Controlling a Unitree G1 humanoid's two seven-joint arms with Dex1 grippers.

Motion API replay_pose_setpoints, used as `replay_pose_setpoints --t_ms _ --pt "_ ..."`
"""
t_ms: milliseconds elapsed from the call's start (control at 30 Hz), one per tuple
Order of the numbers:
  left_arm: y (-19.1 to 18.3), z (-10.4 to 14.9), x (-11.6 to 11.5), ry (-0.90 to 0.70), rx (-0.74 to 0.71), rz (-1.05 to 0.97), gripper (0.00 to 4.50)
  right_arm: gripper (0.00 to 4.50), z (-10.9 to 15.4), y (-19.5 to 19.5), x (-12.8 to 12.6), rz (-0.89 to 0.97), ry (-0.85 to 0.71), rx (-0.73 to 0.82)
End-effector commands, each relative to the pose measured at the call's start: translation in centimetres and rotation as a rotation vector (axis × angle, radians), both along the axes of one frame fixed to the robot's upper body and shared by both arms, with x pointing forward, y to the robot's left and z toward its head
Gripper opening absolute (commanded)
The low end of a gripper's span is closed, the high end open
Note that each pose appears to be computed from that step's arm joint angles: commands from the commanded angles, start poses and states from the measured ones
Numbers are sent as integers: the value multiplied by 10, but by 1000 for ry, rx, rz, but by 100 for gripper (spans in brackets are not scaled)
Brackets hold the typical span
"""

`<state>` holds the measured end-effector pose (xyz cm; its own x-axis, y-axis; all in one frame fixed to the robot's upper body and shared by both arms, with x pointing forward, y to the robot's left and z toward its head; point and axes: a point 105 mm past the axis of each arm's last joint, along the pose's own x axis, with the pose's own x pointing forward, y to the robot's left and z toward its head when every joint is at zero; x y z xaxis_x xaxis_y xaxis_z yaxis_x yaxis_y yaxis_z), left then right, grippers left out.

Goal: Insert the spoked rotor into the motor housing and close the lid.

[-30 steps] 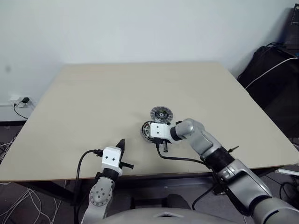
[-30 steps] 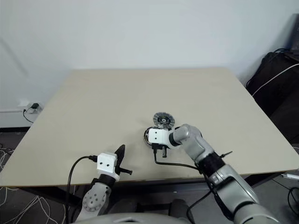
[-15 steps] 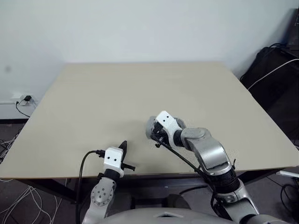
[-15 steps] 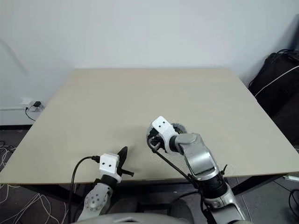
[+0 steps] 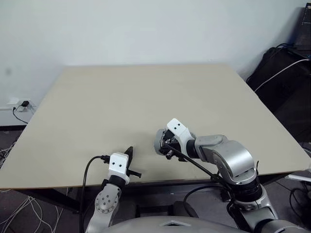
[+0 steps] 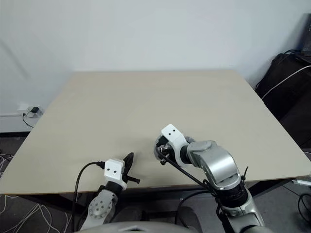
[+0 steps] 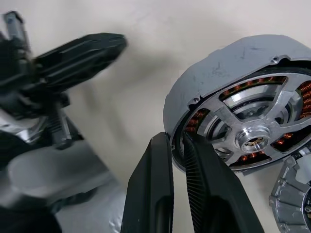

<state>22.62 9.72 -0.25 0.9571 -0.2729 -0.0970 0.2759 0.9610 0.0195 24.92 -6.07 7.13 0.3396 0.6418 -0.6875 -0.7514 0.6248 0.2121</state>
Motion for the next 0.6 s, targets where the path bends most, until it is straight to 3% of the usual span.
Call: replay_pose_setpoints --t_ms 33,300,600 --pt "-4 7 4 -27 -22 -9 0 10 8 7 10 -1 -58 12" --pt "-2 8 3 -26 -25 4 0 10 -31 7 16 -57 74 -39" --pt "-1 8 3 -25 -29 9 0 10 -39 23 41 -163 21 -1"
